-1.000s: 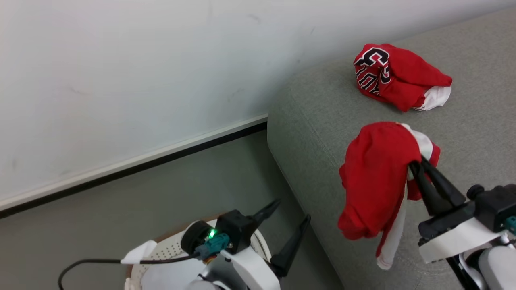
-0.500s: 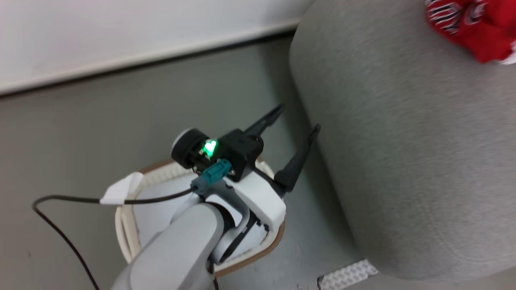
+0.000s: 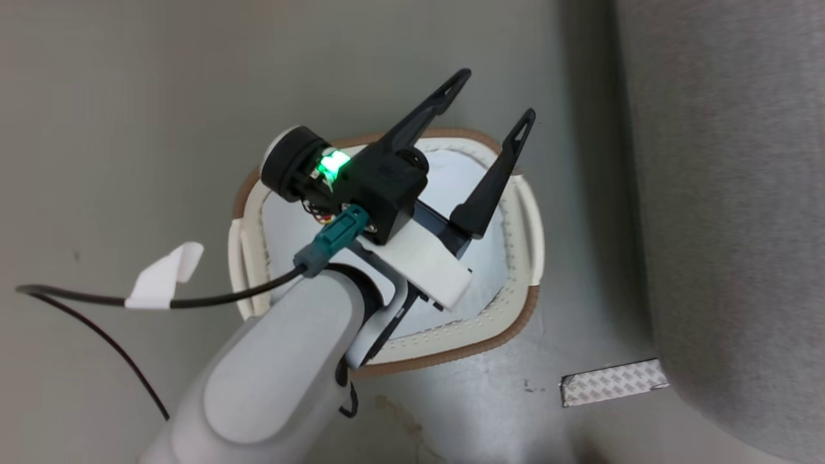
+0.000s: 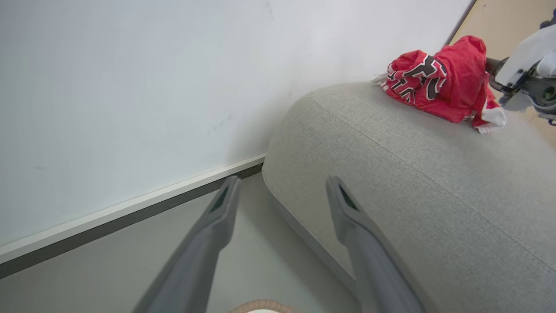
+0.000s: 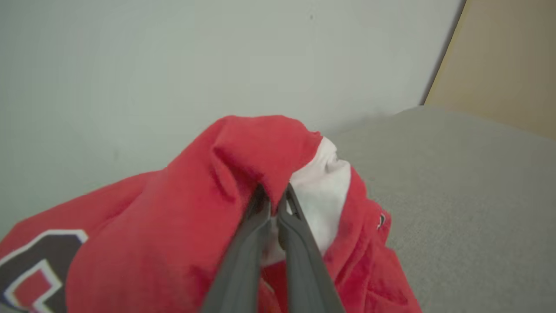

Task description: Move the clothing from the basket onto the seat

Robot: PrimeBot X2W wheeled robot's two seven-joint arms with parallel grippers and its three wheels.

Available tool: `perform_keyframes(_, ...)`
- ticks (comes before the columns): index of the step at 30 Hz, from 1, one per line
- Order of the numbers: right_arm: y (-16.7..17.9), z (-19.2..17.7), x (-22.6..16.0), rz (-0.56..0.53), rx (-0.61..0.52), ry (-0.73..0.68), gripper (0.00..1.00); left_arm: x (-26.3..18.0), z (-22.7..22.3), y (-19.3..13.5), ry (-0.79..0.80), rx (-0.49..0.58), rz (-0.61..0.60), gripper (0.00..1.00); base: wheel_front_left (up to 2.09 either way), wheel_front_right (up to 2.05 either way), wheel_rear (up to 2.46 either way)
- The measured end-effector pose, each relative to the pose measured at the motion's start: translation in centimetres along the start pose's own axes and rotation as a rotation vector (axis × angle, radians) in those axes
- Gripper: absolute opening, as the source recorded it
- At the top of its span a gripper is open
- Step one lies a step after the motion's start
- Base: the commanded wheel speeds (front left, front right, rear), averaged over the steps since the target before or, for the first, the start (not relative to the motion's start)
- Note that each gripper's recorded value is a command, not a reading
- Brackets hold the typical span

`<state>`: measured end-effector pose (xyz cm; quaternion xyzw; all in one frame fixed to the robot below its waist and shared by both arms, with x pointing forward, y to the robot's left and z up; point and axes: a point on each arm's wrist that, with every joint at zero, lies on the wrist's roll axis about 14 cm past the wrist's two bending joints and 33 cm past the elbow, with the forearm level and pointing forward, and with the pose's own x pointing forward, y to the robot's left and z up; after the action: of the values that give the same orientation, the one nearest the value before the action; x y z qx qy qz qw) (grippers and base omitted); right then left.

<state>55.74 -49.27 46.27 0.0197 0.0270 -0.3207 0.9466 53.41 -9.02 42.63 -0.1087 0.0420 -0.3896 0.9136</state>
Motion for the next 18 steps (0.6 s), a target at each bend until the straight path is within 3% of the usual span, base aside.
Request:
perform_keyframes(1,0.4,-1.6,0.0,0.000,-0.009,0.031,0.55,-0.1,-0.5,0.6,0.009,0.002,0.012,1.00,0.00,0.00,0.00)
perform_keyframes(2,0.8,-3.1,-0.1,0.002,-0.014,0.060,0.99,-0.2,-0.8,1.0,0.013,0.004,0.022,1.00,0.00,0.00,0.00)
perform_keyframes(5,1.9,-4.9,-0.4,0.014,-0.012,0.090,1.00,-0.5,-1.3,1.7,0.022,0.010,0.039,1.00,0.00,0.00,0.00)
perform_keyframes(9,2.4,-1.8,-1.0,0.053,-0.069,-0.003,1.00,-0.5,-0.5,1.2,0.006,0.018,0.031,1.00,0.00,0.00,0.00)
perform_keyframes(18,3.7,1.7,-7.7,0.185,-0.138,-0.112,1.00,-2.3,2.1,-0.6,-0.026,0.017,0.040,1.00,0.00,0.00,0.00)
